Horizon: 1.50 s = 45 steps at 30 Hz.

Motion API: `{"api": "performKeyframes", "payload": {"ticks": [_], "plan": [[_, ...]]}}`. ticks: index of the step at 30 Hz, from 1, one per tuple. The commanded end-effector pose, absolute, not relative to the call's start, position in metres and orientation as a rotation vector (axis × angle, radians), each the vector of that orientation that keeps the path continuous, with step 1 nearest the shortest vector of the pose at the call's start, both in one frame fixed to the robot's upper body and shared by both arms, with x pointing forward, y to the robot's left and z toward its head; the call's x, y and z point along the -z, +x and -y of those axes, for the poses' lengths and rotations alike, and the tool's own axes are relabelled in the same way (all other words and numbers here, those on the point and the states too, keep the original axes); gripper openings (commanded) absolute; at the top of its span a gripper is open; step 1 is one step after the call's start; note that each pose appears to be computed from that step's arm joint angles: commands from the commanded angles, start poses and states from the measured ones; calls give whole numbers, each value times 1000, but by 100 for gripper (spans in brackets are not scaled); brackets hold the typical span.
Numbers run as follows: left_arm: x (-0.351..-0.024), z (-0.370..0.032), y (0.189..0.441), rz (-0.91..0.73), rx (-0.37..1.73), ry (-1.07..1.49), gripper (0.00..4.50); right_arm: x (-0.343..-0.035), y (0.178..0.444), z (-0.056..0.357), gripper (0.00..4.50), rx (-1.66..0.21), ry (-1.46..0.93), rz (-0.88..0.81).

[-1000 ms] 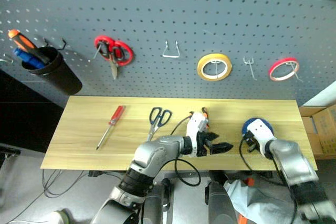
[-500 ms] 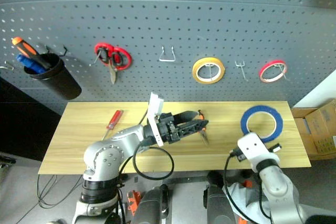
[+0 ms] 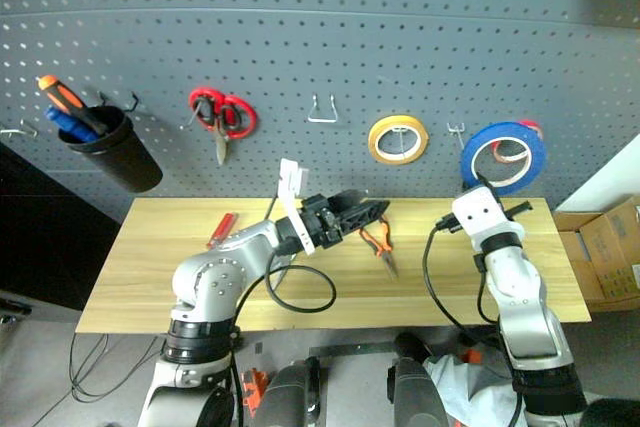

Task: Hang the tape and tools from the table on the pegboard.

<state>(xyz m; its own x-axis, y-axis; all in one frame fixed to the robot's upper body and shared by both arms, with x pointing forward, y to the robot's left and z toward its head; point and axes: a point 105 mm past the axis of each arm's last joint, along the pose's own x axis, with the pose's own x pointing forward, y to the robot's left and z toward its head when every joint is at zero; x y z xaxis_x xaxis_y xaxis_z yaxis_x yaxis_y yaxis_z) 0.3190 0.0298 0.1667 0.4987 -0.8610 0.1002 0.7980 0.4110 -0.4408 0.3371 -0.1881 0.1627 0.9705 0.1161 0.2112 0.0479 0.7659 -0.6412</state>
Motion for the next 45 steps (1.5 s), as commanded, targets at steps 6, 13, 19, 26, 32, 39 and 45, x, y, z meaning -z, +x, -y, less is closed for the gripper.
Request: {"api": "performKeyframes", "payload": {"ticks": [6,13,19,26,32,39,45], "plan": [[-175,-30,317,-107,1054,-460,450,-172,336,180,53,-60,-659,319],[-176,-30,319,-101,1053,-458,450,-173,337,174,53,-101,-644,333],[-178,-29,320,-94,1052,-458,450,-155,340,168,53,-166,-639,267],[-178,-25,321,-96,1058,-459,450,-140,362,182,53,-249,-658,176],[-180,-24,322,-88,1059,-461,450,-148,379,191,53,-243,-669,177],[-180,-23,320,-88,1059,-465,450,-145,379,190,206,-240,-632,163],[-179,-22,318,-95,1053,-468,450,-128,362,196,402,-211,-591,98]]}}
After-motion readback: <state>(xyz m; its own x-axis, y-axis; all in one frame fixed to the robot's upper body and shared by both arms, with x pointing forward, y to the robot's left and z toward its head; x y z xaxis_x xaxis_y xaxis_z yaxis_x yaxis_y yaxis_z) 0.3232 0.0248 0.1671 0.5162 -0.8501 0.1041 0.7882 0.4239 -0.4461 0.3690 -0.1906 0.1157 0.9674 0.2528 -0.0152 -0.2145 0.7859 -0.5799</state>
